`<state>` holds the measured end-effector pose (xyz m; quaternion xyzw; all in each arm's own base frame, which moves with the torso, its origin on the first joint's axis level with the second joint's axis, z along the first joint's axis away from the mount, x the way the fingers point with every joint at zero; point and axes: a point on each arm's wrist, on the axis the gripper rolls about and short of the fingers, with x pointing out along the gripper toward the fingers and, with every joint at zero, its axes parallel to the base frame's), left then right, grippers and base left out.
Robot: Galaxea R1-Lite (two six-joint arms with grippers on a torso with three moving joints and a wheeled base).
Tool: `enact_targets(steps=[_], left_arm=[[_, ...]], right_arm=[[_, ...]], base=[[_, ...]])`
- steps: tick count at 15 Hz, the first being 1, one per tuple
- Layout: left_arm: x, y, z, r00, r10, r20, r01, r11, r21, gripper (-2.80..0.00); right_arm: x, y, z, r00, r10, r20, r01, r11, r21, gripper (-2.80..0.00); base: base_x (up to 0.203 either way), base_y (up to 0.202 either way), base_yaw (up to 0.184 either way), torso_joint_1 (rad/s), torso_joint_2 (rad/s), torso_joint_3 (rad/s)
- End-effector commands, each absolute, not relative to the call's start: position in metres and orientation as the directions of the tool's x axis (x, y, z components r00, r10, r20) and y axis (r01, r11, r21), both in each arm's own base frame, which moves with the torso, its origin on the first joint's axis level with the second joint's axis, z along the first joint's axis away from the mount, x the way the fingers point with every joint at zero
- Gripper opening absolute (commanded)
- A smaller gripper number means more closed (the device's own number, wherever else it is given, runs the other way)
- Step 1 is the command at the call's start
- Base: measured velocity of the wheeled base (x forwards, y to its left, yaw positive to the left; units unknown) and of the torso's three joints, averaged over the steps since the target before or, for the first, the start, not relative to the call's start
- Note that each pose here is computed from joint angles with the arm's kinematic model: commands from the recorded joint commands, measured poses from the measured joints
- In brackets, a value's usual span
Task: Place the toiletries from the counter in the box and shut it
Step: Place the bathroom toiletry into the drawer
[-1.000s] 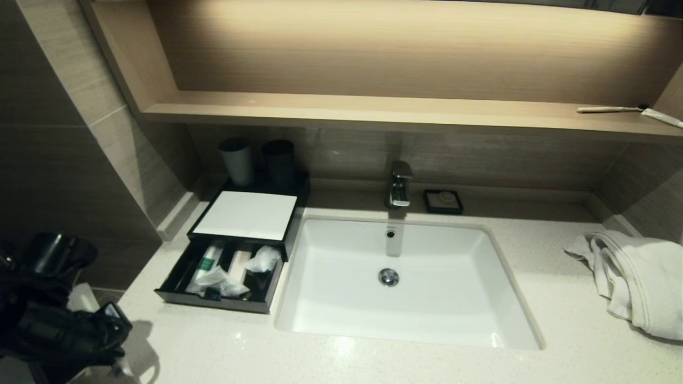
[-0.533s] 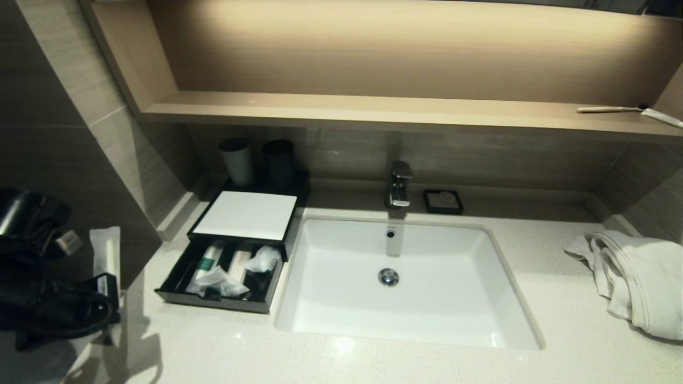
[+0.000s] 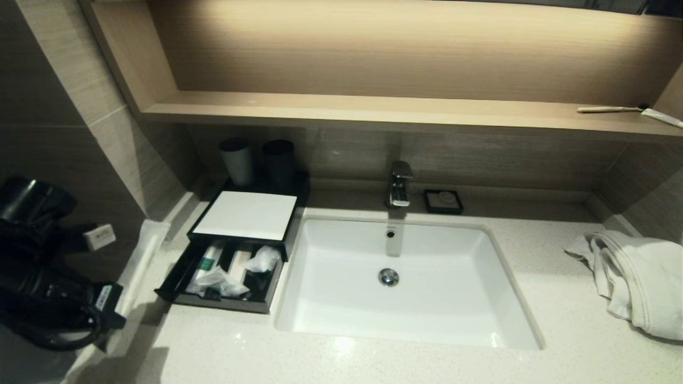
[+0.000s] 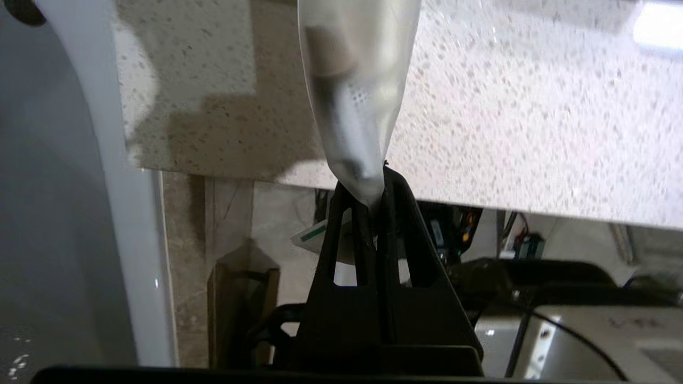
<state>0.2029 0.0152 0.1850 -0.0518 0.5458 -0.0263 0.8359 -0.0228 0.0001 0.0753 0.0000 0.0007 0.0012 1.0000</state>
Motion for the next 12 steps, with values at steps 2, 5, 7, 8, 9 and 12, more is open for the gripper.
enact_targets(steps=[2,5,7,8,9,12], left_arm=[[0.203,0.006,0.193,0.364,-0.138,-0.921,0.049,0.990,-0.129,-2.80],[0.197,0.005,0.198,0.281,-0.152,-0.948,0.163,0.981,-0.109,-2.80],[0.199,0.005,0.198,0.222,-0.157,-0.962,0.193,0.974,-0.114,-2.80],[0.204,0.005,0.199,0.199,-0.158,-0.967,0.191,0.974,-0.120,-2.80],[0.207,0.005,0.199,0.184,-0.158,-0.970,0.187,0.975,-0.123,-2.80],[0.225,0.006,0.195,0.075,-0.162,-0.984,0.169,0.975,-0.147,-2.80]], right_arm=[[-0.023,0.000,0.075,1.000,0.003,-0.002,-0.003,1.000,0.000,-2.80],[-0.023,0.000,0.075,1.000,0.003,-0.002,-0.003,1.000,0.000,-2.80],[-0.023,0.000,0.075,1.000,0.003,-0.002,-0.003,1.000,0.000,-2.80],[-0.023,0.000,0.075,1.000,0.003,-0.002,-0.003,1.000,0.000,-2.80],[-0.023,0.000,0.075,1.000,0.003,-0.002,-0.003,1.000,0.000,-2.80],[-0.023,0.000,0.075,1.000,0.003,-0.002,-0.003,1.000,0.000,-2.80]], base=[[0.000,0.000,0.000,0.000,0.00,0.000],[0.000,0.000,0.000,0.000,0.00,0.000],[0.000,0.000,0.000,0.000,0.00,0.000],[0.000,0.000,0.000,0.000,0.00,0.000],[0.000,0.000,0.000,0.000,0.00,0.000],[0.000,0.000,0.000,0.000,0.00,0.000]])
